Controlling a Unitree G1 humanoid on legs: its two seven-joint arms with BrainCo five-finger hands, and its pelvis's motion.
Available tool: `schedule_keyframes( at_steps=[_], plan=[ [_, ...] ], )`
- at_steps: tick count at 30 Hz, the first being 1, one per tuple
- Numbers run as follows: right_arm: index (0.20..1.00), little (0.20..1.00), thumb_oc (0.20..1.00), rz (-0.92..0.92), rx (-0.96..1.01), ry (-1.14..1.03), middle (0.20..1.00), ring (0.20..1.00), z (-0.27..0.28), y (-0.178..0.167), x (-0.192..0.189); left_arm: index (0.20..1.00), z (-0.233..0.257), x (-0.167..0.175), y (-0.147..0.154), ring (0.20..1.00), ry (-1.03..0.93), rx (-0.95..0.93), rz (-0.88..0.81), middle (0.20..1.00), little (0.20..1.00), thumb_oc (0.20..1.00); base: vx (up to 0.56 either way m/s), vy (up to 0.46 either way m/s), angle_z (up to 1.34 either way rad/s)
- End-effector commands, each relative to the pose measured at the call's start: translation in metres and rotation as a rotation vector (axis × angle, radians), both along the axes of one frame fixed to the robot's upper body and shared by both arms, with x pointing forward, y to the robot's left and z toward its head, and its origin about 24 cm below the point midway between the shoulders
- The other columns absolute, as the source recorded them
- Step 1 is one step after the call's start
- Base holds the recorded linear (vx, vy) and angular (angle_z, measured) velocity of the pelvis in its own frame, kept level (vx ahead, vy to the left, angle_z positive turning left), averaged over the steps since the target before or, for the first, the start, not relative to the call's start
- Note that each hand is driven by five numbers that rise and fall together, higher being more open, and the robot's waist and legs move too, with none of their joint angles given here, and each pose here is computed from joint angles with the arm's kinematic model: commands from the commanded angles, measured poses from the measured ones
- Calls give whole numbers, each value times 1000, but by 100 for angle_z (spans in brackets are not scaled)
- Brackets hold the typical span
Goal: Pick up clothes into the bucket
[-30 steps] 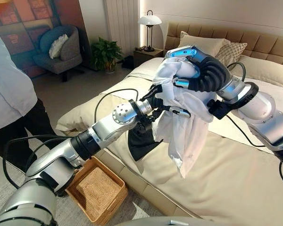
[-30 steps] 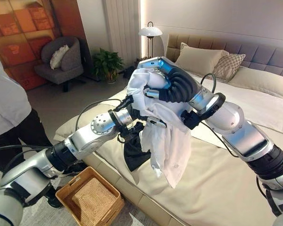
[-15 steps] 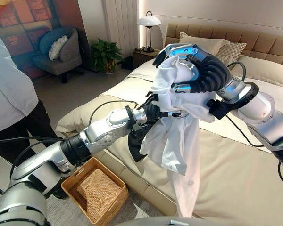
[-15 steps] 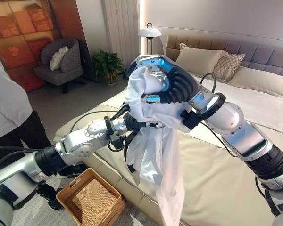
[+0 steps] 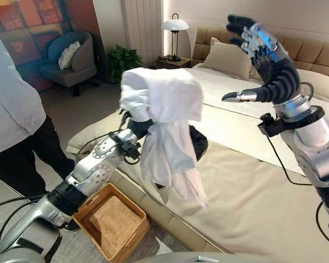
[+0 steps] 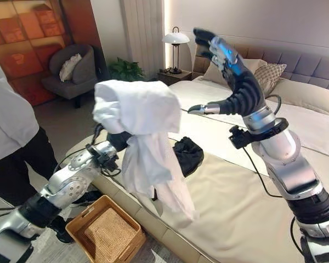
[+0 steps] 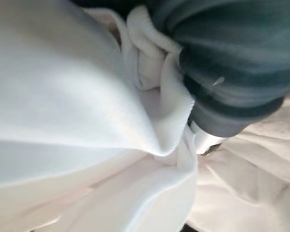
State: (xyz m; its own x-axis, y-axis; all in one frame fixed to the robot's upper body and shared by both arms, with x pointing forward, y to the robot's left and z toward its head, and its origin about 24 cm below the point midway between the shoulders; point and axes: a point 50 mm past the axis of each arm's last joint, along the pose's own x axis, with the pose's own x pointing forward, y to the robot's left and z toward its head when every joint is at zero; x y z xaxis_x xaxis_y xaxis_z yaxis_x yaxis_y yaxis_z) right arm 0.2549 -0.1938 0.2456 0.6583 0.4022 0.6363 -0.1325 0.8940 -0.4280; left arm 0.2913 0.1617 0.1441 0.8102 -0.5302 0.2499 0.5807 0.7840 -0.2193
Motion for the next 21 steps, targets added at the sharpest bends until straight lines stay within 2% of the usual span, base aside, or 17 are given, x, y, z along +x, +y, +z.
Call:
schedule_keyframes(
  at_steps=[1,3,6,7,8,10,15,18,19,21],
  plan=[
    [1000,1000,1000,-130,114,78,1000,1000,-27,-31,1,200,39,-4,47,200,-262,71,254,200,200,200,0,0,0],
    [1000,1000,1000,-171,141,133,1000,1000,-41,-40,-1,200,40,-10,58,200,-292,106,312,200,200,200,0,0,0],
    [1000,1000,1000,-287,246,314,1000,1000,-92,-63,-11,200,44,-29,88,200,-374,164,494,200,200,200,0,0,0],
    [1000,1000,1000,-368,286,429,1000,1000,-126,-74,-19,200,44,-38,104,200,-399,173,607,200,200,200,0,0,0],
    [1000,1000,1000,-366,286,430,1000,1000,-126,-73,-19,200,44,-38,104,200,-398,175,609,200,200,200,0,0,0],
    [1000,1000,1000,-441,333,597,1000,1000,-172,-81,-34,200,44,-50,122,200,-427,175,732,200,200,200,-9,12,2],
    [1000,1000,1000,-581,388,903,1000,1000,-251,-85,-70,200,36,-65,144,200,-437,139,942,200,200,200,-45,20,4],
    [1000,1000,1000,-702,331,1149,1000,1000,-305,-88,-100,200,26,-69,155,200,-414,188,1057,200,200,200,-66,30,5],
    [1000,1000,1000,-701,331,1147,1000,1000,-305,-88,-99,200,27,-69,156,200,-415,188,1059,200,200,200,-80,30,6],
    [1000,1000,1000,-749,222,1296,1000,1000,-331,-90,-118,200,20,-67,165,200,-385,209,1124,200,200,200,-94,34,9]
  ],
)
